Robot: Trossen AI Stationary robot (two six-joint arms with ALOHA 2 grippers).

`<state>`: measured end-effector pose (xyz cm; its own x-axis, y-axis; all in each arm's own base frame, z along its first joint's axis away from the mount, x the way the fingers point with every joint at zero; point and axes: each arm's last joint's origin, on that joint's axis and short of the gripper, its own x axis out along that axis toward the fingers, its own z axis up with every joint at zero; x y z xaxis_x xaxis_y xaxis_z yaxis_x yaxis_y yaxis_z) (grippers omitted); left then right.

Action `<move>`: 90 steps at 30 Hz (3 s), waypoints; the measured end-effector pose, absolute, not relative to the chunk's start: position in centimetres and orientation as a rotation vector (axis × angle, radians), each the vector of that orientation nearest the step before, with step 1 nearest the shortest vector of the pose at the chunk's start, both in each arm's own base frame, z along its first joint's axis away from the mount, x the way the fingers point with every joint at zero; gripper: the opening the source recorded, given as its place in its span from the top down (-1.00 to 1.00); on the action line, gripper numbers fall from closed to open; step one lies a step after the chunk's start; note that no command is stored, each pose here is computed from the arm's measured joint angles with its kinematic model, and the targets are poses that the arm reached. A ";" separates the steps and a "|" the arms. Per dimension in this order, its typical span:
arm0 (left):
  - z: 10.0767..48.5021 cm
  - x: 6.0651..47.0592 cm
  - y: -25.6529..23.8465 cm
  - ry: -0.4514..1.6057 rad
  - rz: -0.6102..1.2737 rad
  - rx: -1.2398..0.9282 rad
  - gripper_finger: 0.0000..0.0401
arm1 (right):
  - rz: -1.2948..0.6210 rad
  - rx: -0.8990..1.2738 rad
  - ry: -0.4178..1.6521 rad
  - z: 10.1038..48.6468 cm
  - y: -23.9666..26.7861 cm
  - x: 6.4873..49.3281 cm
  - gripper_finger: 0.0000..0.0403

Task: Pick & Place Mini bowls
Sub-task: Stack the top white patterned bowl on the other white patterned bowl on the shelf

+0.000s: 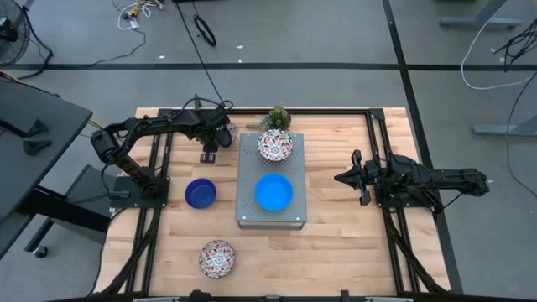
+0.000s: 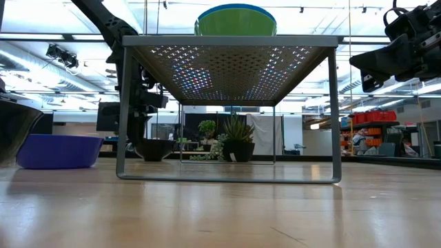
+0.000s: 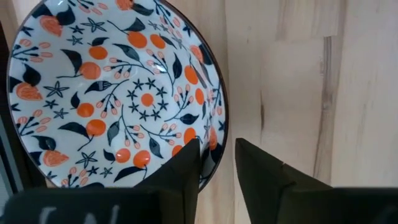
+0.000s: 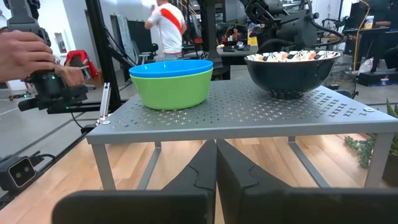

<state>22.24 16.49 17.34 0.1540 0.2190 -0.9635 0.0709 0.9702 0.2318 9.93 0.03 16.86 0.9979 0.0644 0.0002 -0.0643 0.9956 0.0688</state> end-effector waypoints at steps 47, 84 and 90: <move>21.0 22.0 15.7 1.434 0.217 0.345 0.96 | 0.064 0.069 0.002 16.9 0.0 9.9 0.94; 37.1 21.0 10.3 1.076 0.434 0.649 0.96 | 0.064 0.069 0.002 16.9 0.0 9.9 0.94; 38.6 21.9 9.4 1.057 0.397 0.695 0.96 | 0.064 0.069 0.002 16.9 0.0 9.9 0.94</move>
